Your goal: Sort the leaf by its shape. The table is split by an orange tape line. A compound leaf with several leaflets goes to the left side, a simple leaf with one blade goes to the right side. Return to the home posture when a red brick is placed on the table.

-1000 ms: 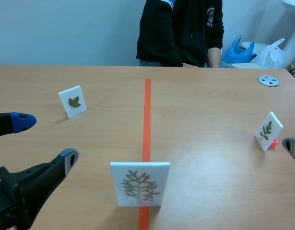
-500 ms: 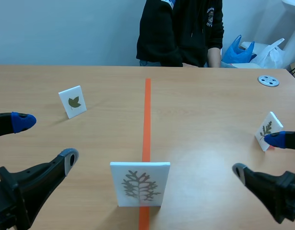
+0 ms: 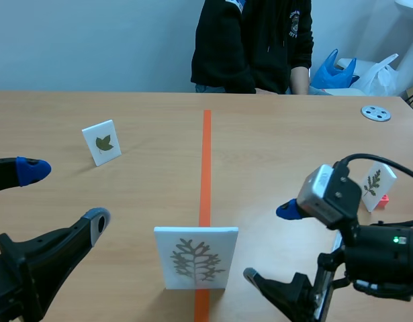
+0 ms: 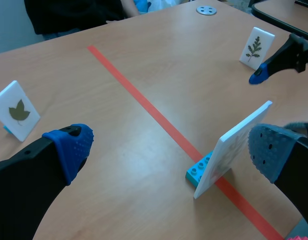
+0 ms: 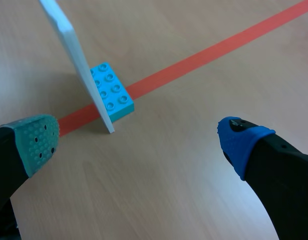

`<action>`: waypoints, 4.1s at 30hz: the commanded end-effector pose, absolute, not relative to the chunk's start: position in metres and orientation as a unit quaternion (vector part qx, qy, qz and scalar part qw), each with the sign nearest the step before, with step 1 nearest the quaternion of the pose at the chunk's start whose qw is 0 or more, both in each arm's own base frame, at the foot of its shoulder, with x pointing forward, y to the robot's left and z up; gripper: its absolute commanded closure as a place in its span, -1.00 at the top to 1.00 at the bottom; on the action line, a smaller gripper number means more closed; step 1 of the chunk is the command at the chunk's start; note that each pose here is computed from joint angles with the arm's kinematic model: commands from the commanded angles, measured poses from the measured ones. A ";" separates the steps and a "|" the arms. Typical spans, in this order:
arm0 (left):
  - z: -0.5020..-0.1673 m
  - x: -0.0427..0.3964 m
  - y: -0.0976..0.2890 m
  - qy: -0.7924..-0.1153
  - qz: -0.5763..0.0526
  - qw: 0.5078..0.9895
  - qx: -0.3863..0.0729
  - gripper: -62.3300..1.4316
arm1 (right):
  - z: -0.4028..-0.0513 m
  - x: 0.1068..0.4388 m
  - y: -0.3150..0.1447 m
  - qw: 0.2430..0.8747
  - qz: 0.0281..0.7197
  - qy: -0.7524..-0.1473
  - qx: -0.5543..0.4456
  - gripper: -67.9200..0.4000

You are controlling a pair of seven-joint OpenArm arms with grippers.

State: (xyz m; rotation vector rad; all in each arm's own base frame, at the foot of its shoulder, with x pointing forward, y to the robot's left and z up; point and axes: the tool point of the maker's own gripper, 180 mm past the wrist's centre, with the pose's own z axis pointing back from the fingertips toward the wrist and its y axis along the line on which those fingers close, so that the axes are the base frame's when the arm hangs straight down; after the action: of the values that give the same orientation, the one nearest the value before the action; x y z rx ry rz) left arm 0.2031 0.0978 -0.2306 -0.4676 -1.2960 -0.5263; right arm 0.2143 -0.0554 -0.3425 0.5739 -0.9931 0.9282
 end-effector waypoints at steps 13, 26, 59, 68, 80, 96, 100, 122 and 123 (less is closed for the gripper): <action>-0.224 0.204 0.097 -0.601 -0.237 0.732 -0.217 1.00 | -0.359 0.220 0.007 0.705 0.443 -0.473 0.287 1.00; -0.226 0.204 0.097 -0.596 -0.239 0.736 -0.215 1.00 | -0.369 0.203 0.031 0.686 0.471 -0.470 0.295 0.32; -0.226 0.204 0.097 -0.596 -0.239 0.736 -0.215 1.00 | -0.321 0.262 -0.005 0.683 0.406 -0.553 0.250 -0.95; -0.226 0.204 0.097 -0.596 -0.239 0.736 -0.215 1.00 | -0.293 0.314 -0.076 0.731 0.276 -0.589 0.206 -0.95; -0.226 0.204 0.097 -0.595 -0.239 0.736 -0.215 1.00 | -0.285 0.359 -0.166 0.778 0.095 -0.611 0.112 -0.95; -0.227 0.204 0.097 -0.595 -0.237 0.737 -0.215 1.00 | -0.343 0.386 -0.206 0.817 -0.003 -0.572 0.075 -0.95; -0.227 0.204 0.097 -0.595 -0.238 0.737 -0.215 1.00 | -0.351 0.383 -0.216 0.827 -0.013 -0.561 0.043 -0.94; -0.227 0.204 0.097 -0.595 -0.238 0.737 -0.215 1.00 | -0.340 0.382 -0.219 0.803 -0.007 -0.595 0.030 0.57; -0.227 0.204 0.097 -0.595 -0.238 0.737 -0.215 1.00 | -0.339 0.383 -0.219 0.801 -0.007 -0.598 0.030 0.63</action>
State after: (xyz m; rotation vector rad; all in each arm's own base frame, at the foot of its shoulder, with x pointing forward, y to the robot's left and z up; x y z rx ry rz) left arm 0.2027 0.0980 -0.2326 -0.4640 -1.2850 -0.5283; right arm 0.3717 -0.2175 -0.3602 0.0673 -1.2203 -0.0271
